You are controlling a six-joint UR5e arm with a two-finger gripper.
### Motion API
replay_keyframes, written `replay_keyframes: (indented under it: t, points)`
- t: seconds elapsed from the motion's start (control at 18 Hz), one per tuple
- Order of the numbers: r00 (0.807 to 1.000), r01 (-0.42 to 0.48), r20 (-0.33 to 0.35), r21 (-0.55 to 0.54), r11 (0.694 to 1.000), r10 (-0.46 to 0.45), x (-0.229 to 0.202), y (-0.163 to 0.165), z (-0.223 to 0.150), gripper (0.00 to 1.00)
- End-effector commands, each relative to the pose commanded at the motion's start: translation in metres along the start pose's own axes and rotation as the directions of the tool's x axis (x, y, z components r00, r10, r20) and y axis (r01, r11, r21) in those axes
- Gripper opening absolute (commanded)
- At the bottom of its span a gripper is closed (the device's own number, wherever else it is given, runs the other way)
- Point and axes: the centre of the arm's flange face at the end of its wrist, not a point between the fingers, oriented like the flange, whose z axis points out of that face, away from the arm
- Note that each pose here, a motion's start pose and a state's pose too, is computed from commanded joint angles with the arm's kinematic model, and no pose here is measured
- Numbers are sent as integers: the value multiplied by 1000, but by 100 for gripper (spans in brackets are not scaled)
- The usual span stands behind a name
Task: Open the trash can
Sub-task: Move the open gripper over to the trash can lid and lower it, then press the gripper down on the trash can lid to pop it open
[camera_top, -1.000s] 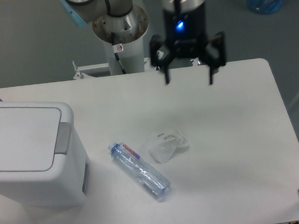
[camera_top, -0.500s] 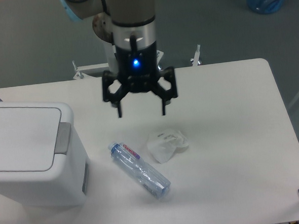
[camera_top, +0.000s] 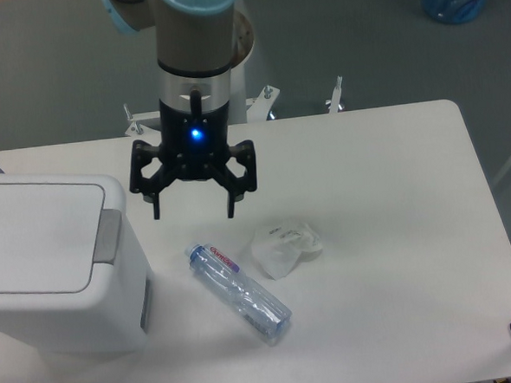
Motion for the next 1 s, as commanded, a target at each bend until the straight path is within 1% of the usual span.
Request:
replay_keyframes:
  t: [0.17, 0.56, 1.0]
  points:
    - [1000, -15, -4, 10, 1000, 16, 9, -3, 6, 100]
    - [999, -43, -19, -6, 999, 43, 27, -5, 22, 100]
    - [998, -50, -24, -13, 999, 50, 31, -6, 28, 100]
